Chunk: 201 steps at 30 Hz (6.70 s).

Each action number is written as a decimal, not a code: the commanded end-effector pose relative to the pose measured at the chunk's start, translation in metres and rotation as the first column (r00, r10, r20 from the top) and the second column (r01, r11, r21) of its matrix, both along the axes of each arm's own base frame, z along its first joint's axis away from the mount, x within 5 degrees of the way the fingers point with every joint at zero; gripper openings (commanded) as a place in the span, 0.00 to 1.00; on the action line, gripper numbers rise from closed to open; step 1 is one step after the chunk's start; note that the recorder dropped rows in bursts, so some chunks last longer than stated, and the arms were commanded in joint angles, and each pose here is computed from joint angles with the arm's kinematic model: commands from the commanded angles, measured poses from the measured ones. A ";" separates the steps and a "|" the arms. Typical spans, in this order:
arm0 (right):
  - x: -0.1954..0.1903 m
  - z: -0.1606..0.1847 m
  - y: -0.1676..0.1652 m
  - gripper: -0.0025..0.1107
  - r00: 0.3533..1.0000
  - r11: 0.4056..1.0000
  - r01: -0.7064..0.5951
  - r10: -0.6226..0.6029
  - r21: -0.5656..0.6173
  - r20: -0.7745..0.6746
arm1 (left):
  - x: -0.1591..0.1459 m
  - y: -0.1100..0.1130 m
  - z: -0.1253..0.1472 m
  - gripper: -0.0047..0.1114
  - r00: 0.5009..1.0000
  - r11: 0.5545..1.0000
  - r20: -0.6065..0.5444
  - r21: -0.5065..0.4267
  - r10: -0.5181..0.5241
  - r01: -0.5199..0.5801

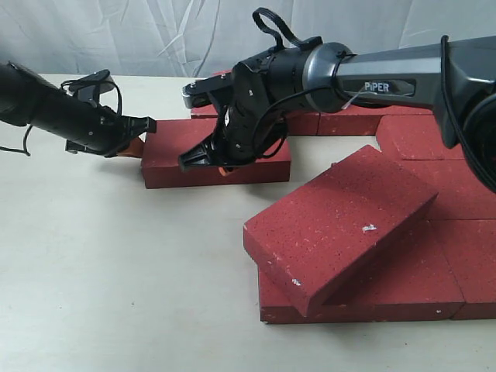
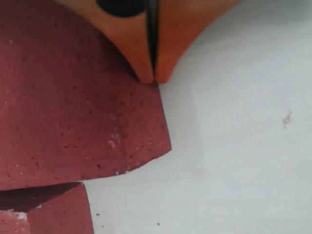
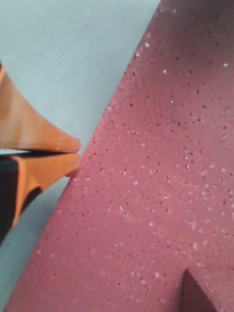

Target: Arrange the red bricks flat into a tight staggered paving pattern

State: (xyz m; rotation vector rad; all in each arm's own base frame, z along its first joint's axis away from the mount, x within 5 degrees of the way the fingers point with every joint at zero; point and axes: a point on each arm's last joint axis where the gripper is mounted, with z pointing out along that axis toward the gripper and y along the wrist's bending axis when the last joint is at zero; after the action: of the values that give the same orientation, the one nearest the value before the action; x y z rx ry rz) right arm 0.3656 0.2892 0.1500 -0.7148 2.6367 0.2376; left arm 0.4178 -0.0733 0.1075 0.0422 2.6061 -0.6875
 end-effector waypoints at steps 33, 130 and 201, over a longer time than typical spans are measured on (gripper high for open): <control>0.001 0.015 -0.009 0.02 0.990 0.990 0.140 -0.140 -0.017 0.017 | 0.010 -0.053 0.015 0.04 0.993 1.000 0.118 -0.013 -0.013 0.015; 0.026 -0.013 -0.075 0.02 0.995 0.916 -0.086 0.062 -0.391 -0.073 | -0.001 -0.058 0.016 0.04 0.990 0.997 -0.113 -0.004 -0.080 0.080; 0.061 0.064 -0.190 0.02 0.936 0.939 0.344 -0.342 0.003 -0.082 | -0.009 -0.162 0.016 0.04 0.994 0.994 0.009 -0.019 -0.105 0.105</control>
State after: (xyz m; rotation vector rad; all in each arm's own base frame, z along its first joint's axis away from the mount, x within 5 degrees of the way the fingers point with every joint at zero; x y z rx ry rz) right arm 0.4247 0.1009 0.2134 -0.2188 2.7877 0.1983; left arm 0.4101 -0.2176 0.1196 0.1932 2.6422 -0.7120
